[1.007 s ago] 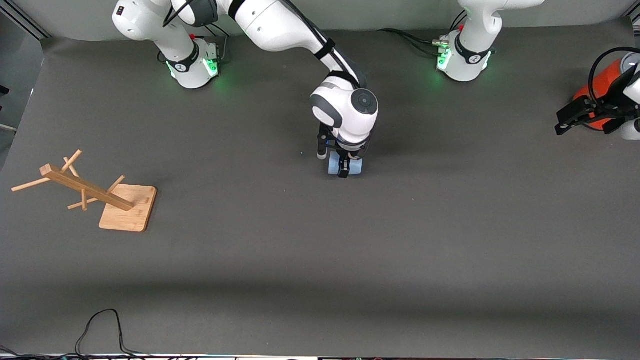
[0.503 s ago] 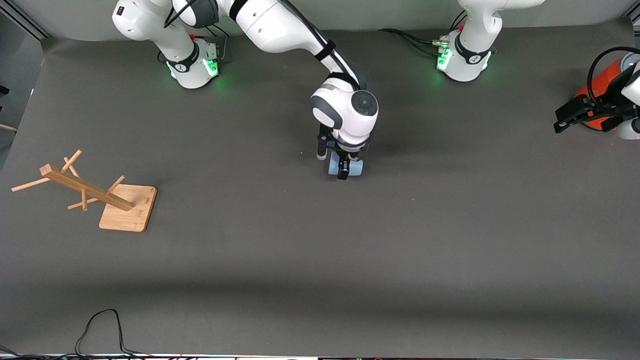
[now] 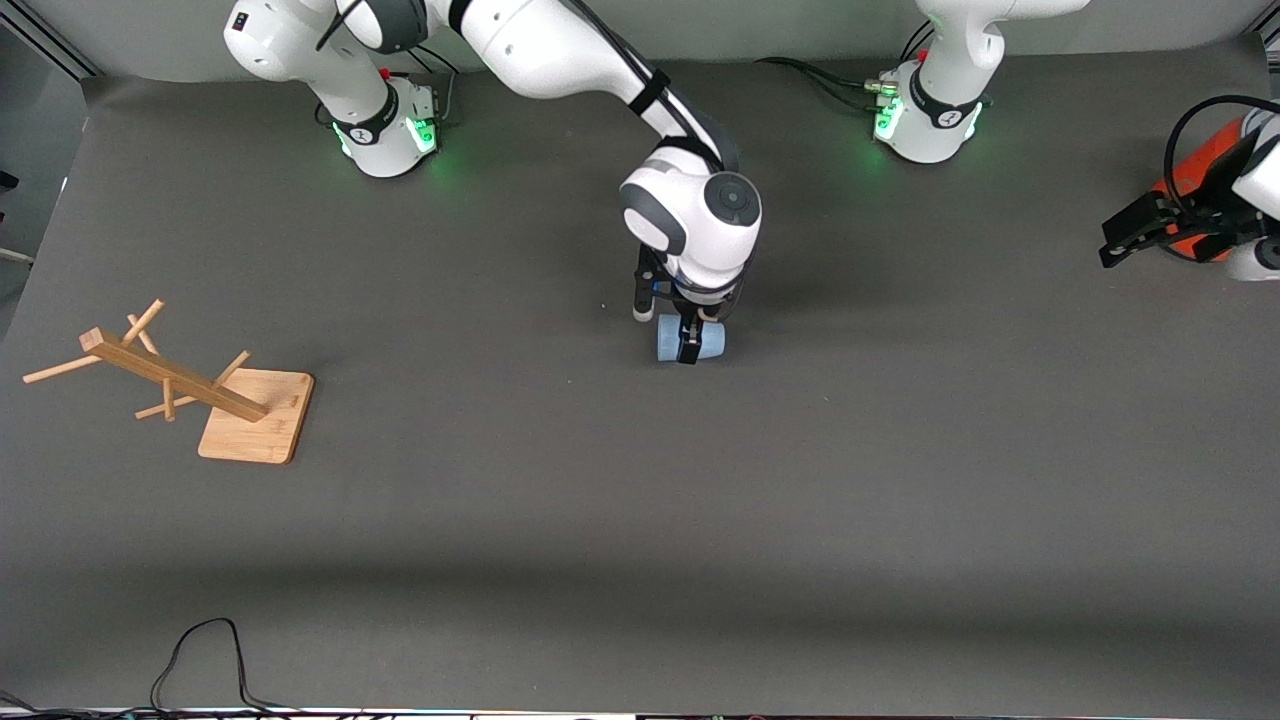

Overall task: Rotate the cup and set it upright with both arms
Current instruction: 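Reach the left gripper toward the cup while the right gripper holds it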

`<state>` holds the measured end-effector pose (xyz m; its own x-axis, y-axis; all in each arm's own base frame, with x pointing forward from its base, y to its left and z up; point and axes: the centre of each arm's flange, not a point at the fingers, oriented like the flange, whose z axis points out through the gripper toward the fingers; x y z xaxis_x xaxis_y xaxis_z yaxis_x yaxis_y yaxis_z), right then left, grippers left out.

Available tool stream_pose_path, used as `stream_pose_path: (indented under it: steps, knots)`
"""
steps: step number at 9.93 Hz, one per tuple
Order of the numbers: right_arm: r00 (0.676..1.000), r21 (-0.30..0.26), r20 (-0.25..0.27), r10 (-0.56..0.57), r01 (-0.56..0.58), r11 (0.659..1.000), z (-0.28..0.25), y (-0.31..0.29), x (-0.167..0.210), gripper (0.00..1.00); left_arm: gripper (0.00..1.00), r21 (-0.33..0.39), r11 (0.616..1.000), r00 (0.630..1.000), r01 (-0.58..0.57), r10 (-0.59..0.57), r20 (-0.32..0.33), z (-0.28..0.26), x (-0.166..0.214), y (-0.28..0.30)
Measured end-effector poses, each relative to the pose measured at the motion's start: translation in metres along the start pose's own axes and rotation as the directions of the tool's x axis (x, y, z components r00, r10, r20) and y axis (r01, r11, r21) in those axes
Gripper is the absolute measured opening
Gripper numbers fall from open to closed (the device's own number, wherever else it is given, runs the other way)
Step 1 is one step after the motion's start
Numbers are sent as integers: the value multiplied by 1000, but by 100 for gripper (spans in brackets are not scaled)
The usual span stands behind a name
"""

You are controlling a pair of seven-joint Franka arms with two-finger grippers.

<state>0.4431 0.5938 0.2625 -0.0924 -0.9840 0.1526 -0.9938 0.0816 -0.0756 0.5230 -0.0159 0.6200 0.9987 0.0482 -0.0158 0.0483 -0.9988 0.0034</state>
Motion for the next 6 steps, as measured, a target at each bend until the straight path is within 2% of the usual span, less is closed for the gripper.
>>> stream_pose_path:
  steps: [2, 3, 4, 5, 6]
  knots:
    - [997, -57, -19, -78, 76, 995, -72, -13, 33, 100, 100, 0, 1000, 1000, 20, -19, 19, 6, 0, 16]
    - [988, -108, -29, -153, 149, 983, -109, -26, 64, 100, 100, 3, 1000, 999, 1, -1, 40, 12, 0, 32]
    - [966, -171, -24, -258, 250, 953, -144, -44, 105, 100, 100, 6, 1000, 998, -29, 28, 56, 20, 0, 55]
    - [931, -229, 2, -366, 357, 906, -173, -62, 148, 100, 100, 11, 998, 995, -62, 61, 75, 31, 1, 79]
    - [884, -273, 46, -466, 460, 845, -196, -78, 192, 100, 100, 20, 997, 993, -75, 73, 96, 43, -1, 107]
